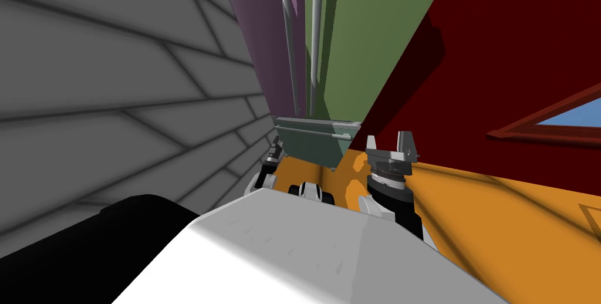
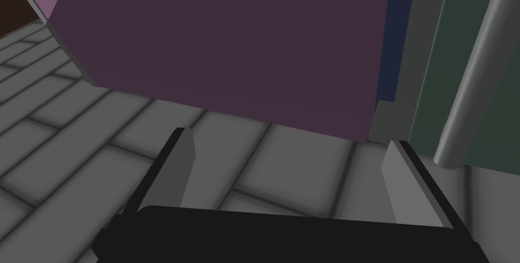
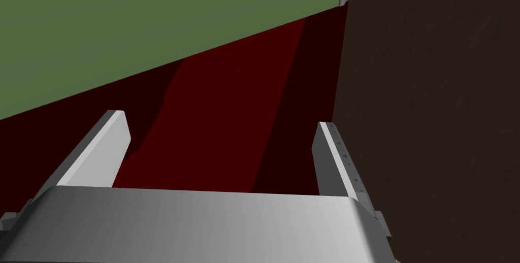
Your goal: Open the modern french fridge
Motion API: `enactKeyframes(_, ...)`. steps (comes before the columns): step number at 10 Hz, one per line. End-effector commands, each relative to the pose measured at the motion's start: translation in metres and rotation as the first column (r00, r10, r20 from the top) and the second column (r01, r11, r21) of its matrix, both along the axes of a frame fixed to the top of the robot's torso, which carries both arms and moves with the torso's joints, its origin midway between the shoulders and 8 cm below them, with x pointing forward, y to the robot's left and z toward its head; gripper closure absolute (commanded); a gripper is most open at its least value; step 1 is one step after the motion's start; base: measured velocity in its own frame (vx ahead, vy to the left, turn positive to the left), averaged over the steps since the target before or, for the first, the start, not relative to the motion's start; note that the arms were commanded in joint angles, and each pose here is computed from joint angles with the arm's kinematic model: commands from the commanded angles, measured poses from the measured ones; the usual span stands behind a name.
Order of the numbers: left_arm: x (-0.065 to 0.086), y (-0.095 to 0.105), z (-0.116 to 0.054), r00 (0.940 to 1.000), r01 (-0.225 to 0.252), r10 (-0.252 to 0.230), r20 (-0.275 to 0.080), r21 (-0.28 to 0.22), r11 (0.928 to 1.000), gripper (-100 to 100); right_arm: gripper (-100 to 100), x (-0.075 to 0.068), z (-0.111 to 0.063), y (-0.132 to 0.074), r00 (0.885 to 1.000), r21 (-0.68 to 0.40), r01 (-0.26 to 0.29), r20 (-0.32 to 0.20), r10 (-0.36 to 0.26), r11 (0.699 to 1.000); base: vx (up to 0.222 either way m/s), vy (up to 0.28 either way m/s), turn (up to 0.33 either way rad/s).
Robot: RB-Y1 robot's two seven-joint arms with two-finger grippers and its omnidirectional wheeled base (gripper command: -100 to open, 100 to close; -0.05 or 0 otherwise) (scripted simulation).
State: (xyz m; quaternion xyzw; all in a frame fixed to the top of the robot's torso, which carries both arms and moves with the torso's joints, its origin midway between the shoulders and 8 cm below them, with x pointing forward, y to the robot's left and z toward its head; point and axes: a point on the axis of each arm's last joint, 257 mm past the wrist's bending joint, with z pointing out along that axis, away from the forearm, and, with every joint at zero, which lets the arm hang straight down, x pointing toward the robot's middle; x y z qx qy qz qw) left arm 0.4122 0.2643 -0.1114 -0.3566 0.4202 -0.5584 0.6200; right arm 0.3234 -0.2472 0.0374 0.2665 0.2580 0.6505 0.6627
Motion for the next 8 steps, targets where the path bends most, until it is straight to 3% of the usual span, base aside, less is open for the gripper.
enactKeyframes(1, 0.007, -0.002, -0.015, 0.9997, 0.001, -0.001, -0.025, -0.004, 1.0, -100, 0, 0.0, 0.0, 0.0, 1.0, 0.0, 0.0, 0.0, 0.0, 1.0, 0.102, -0.012, -0.036)
enactKeyframes(8, 0.023, -0.008, -0.058, 0.9952, 0.007, -0.008, -0.097, -0.009, 0.9999, -100, 0, 0.0, 0.0, 0.0, 1.0, 0.0, 0.0, 0.0, 0.0, 1.0, 0.11, -0.012, -0.037)
